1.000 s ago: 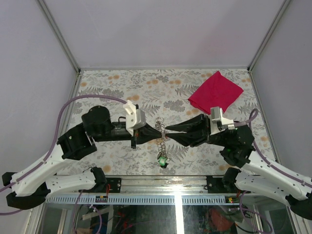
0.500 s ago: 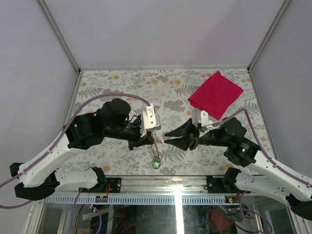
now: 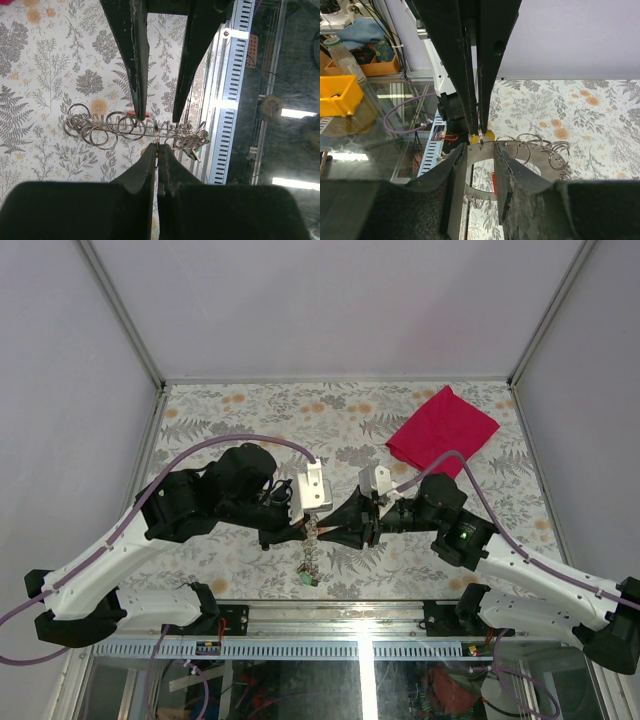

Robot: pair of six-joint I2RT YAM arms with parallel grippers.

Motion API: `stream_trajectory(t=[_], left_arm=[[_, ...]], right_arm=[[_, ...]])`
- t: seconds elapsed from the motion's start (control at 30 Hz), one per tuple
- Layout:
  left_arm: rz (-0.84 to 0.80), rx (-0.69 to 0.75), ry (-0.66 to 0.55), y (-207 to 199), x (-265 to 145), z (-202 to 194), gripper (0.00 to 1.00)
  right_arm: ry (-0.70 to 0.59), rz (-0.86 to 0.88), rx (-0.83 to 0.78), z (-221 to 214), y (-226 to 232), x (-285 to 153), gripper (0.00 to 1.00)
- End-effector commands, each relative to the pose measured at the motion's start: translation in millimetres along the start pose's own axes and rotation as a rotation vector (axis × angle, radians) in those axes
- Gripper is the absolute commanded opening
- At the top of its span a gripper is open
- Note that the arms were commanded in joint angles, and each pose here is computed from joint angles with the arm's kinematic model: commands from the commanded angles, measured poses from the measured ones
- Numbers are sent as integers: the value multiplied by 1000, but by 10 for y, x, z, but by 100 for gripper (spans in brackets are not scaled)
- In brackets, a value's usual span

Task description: Put the keys on the keyring

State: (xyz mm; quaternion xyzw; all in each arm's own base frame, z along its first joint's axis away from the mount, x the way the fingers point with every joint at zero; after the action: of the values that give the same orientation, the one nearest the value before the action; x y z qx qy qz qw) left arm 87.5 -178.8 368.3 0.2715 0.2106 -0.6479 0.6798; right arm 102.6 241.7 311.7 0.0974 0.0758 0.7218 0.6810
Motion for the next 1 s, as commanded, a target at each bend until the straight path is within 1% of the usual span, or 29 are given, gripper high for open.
stream_trajectory(t=[0.0,0.47,0.57,0.73,0.83,0.97], left_arm=[[22,48,-56,8,-91,115,0],[0,64,-73,-2,-76,140,0],[-2,63,-73,-3,-70,137,0],[-4,64,-74,-7,-66,139,0],[-6,61,-73,-9,-64,138,0],[-6,61,-73,-9,-61,140,0]], right_arm=[[-77,69,-58,211,45,77,34],[-52,85,-44,159,-34,176,32],[-53,87,-46,168,-39,185,30],[-55,96,-46,184,-33,195,24],[-65,100,-45,196,-26,197,24],[-74,105,-44,208,-25,205,28]])
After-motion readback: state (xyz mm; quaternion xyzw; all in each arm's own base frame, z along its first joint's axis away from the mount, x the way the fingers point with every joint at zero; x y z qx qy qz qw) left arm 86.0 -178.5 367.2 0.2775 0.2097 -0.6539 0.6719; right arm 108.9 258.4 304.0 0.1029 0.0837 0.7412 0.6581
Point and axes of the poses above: each gripper's point midway between its finger pads, its own x axis out along the fingers, its own y axis along the line the jaws close on, z = x × y, the point moved 9 cm from there along -x, back along the fingers, and after that the axes turned 11 degrees about x, right-handed, at the moved point
